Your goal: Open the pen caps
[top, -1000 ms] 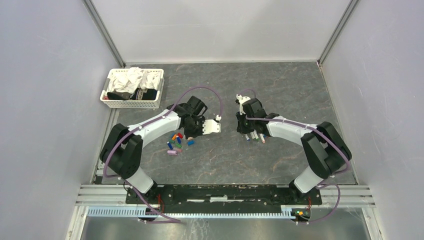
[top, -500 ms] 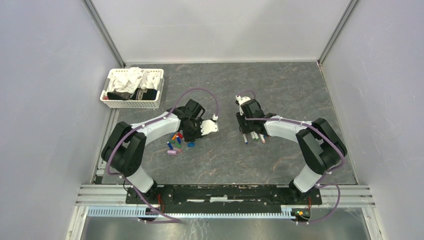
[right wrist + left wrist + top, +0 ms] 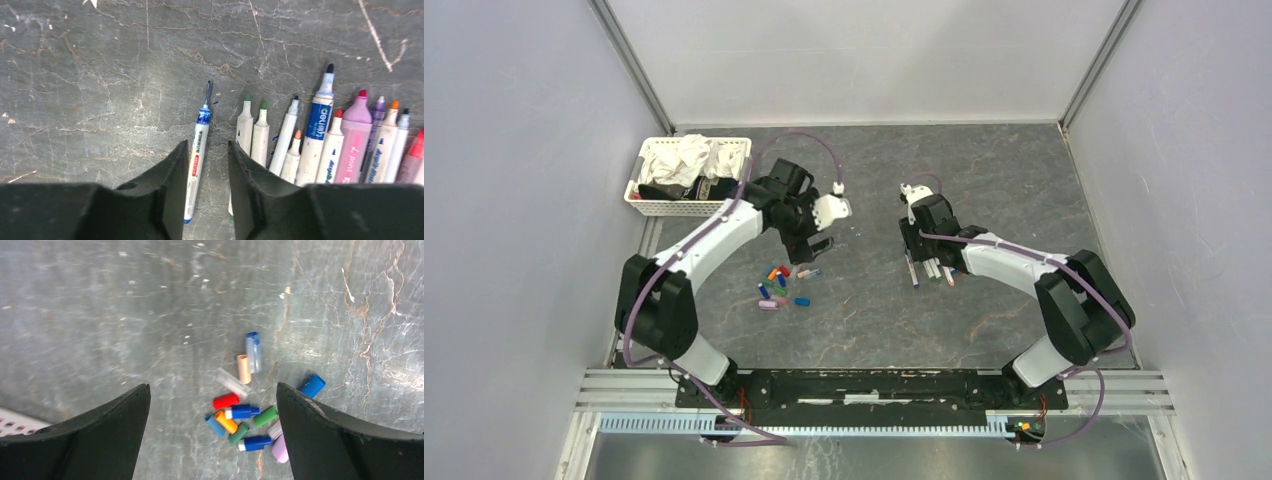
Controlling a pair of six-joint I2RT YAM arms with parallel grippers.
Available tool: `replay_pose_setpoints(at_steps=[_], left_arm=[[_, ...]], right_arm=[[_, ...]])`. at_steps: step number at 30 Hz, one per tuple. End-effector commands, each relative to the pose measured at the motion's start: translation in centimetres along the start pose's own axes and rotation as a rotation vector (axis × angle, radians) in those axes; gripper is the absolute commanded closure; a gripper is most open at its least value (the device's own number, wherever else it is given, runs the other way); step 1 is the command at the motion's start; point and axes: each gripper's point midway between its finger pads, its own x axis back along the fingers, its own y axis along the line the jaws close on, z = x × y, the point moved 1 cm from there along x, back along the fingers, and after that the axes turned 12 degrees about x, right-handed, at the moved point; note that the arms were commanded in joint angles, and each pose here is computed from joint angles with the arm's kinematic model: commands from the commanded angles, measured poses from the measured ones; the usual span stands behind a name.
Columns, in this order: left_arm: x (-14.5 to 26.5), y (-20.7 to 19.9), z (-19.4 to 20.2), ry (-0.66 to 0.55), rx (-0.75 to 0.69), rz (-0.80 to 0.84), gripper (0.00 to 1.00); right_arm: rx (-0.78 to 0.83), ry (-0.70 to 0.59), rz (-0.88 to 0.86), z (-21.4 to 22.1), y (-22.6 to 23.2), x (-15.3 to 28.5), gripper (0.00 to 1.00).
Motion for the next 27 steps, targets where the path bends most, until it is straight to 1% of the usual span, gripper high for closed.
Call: replay_pose_setpoints(at_steps=[1,5,8,10,12,13,15,18,21,24,27], left_arm=[[5.4,1.1,-2.4,-0.122,0.097,-0.022,0.00],[9.0,3.5,-2.5,-0.187,0.206,-0.079,0.00],[10.6,5.3,-1.2,-0.212,0.315,-0.142,0.00],[11.1,6.7,0.1,-0.238,0.391,-0.191,0.00],[11.7,8.8,1.6,-0.316,0.489,-0.282,0.00],[11.9,9.8,2.2,-0.368,0.562,-0.329,0.00],[12.4,11.3,3.1,-0.462,0.646,-0.405,0.00],[12.0,12.0,4.5,-0.539,0.725,-0.446,0.00],[9.8,12.1,5.4,-0.569,0.787,-0.439,0.00],[7.0,11.8,6.3,-0.584,0.802,-0.398,0.00],[4.9,12.0,7.1,-0.591,0.797,-0.393,0.00]], right_arm=[[0.004,-0.070,0.047,-2.6,-1.2,2.2,0.57],[0.015,-0.112,0.100,-3.4,-2.5,4.3,0.43],[-0.017,-0.158,0.210,-3.6,-5.4,6.5,0.25],[-0.065,-0.196,0.303,-3.3,-8.0,8.0,0.17],[-0.138,-0.228,0.419,-2.8,-11.0,9.8,0.11],[-0.177,-0.237,0.478,-2.2,-12.5,10.4,0.09],[-0.243,-0.253,0.597,-1.1,-15.1,11.7,0.05],[-0.278,-0.300,0.815,0.8,-18.2,13.8,0.02],[-0.287,-0.352,1.008,3.7,-20.1,15.3,0.02],[-0.307,-0.351,1.096,6.4,-21.0,15.4,0.02],[-0.336,-0.287,1.107,8.7,-21.8,14.2,0.02]])
